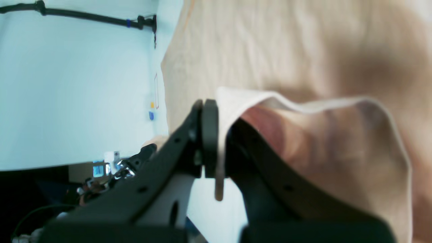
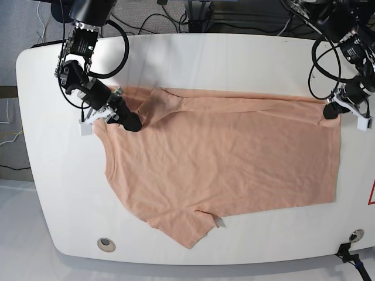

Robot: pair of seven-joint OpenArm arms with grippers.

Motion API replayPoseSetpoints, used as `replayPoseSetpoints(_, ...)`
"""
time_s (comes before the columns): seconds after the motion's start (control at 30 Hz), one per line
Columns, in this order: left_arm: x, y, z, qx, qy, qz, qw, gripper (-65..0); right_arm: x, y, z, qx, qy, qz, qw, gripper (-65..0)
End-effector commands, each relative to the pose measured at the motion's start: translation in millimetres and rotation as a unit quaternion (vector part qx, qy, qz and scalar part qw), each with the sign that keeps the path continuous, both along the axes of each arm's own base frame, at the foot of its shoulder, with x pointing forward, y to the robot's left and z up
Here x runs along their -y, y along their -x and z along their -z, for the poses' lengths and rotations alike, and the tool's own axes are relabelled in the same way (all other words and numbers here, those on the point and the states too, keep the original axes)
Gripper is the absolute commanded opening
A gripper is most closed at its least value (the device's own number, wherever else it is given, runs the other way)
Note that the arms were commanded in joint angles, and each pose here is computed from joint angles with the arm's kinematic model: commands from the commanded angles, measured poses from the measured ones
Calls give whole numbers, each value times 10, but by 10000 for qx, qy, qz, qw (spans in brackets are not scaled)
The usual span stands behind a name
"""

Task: Fold the T-shirt properly
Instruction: 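Swing both grippers down, laying the shoulder edge back over the shirt body, then open both grippers to release the folded edge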

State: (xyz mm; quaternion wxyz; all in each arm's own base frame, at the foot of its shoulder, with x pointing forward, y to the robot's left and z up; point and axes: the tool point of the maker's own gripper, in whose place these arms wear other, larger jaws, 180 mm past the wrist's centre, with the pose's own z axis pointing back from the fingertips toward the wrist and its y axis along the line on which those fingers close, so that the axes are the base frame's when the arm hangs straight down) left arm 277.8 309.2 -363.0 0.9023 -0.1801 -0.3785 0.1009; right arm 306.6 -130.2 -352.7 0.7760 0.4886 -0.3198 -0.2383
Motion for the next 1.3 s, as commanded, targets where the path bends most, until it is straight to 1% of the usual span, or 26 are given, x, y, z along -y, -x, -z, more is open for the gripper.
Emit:
replayPoseSetpoints(0.0, -62, -221, -271, 470, -84, -2, 9989, -650, 48, -191, -203, 357, -88, 69, 9993, -650)
replayPoseSetpoints(0.1, -51, -394, -415, 698, -70, 3, 9975, -650, 51, -322, -200, 345, -204, 101, 9991, -650)
replayPoseSetpoints(0.27, -8, -675, -538, 972, 231, -19, 9950, -650, 50, -529, -264, 414, -343, 129, 9985, -650)
replayPoseSetpoints(0.37, 28, -765, -490, 977, 496, -48, 9940, -650, 53, -632, -304, 453, -411, 146, 9980, -650)
replayPoseSetpoints(0.47, 3, -816, -439, 1105, 699, -216, 9912, -650, 50, -730, -300, 417, -528, 175, 9976, -650)
replayPoseSetpoints(0.57, 39, -820, -299, 992, 954, -275, 9901, -650, 56, -812, -316, 414, -597, 197, 9972, -650)
replayPoseSetpoints(0.6, 51, -816, -263, 957, 1013, -287, 9898, -650, 55, -833, -315, 406, -619, 206, 9970, -650)
replayPoseSetpoints(0.7, 28, -845, -284, 1079, 1037, -372, 9880, -650, 52, -887, -350, 447, -586, 201, 9971, -650)
replayPoseSetpoints(0.8, -1, -874, -320, 1222, 1035, -458, 9860, -567, 45, -936, -365, 462, -437, 171, 9978, -650)
replayPoseSetpoints(0.97, -111, -887, -393, 1299, 918, -501, 9860, -461, 47, -982, -412, 519, -397, 162, 9977, -650)
replayPoseSetpoints(1.07, -138, -950, -477, 1457, 894, -538, 9838, -441, 67, -1056, -468, 566, -375, 193, 9975, -650)
replayPoseSetpoints(1.13, -212, -970, -548, 1533, 800, -556, 9834, -441, 76, -1087, -443, 523, -226, 175, 9982, -650)
replayPoseSetpoints(1.27, -250, -1042, -666, 1621, 529, -375, 9846, -441, 103, -1189, -564, 664, -58, 148, 9977, -371)
